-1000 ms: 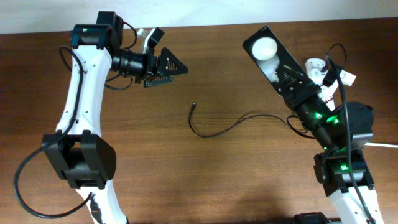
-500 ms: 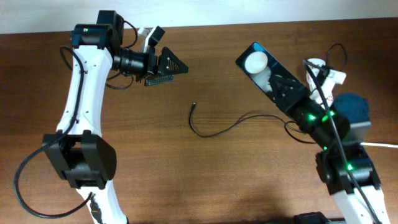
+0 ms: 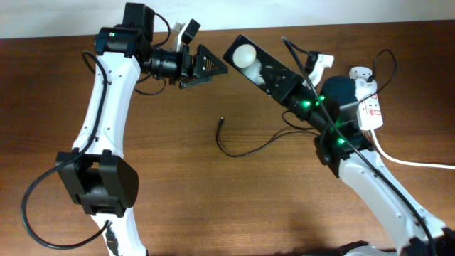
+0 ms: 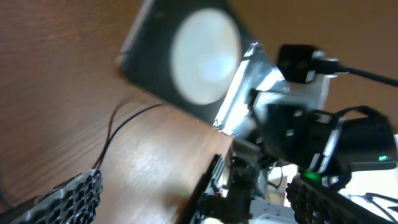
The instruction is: Plug charger to phone and switch on socket
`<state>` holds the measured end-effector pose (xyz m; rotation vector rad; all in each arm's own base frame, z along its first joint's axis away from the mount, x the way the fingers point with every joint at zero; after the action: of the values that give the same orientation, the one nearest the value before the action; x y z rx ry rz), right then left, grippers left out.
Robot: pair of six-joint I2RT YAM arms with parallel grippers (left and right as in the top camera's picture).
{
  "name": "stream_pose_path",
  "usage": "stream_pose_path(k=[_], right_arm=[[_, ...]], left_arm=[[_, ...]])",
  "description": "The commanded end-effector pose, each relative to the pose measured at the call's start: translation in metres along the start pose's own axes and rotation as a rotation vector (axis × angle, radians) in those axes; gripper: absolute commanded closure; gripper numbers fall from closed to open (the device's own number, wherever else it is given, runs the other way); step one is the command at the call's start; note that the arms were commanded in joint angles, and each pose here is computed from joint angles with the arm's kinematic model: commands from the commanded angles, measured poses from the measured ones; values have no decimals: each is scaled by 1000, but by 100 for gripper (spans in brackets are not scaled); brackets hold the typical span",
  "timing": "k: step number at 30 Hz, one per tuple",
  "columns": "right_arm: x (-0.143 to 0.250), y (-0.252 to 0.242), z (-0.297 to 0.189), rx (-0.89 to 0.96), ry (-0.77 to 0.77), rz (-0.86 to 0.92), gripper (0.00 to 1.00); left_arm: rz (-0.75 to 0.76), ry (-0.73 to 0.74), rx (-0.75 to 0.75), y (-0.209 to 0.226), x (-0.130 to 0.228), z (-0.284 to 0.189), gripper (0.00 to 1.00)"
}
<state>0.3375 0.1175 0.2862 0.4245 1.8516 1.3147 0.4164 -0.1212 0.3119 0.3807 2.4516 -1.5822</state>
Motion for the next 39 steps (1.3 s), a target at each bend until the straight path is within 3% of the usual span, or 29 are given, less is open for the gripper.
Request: stream_pose_path(k=[1,12,20,31,39], right_arm=[[-4,1,12,-44,-3,118,96],[-9,-4,22,-68,-85,288,96],[16,-1,44,-72,-137,451,96],[31,7,50,-63,-210,503,96],[41,10,52,-56,-194,546,96]], left_arm=[[-103,-13,45,1,-5,0,0],[-103,-51,166,27,-37,24,1],[-120,-65,192,20,-49,33,2],[-165,-40,167,12,-45,52,16],[-196,-51,140,14,-46,54,41]])
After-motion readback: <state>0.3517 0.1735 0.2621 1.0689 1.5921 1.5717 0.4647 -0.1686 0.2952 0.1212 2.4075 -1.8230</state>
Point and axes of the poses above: each gripper's point midway between its finger pads, its own z axis out along the fingers, its own y axis along the line the jaws close on, x = y × z, the point moved 10 cm from there along -z, back along the fingers, and after that the axes turned 1 degree about -z, right-handed, at the moved point
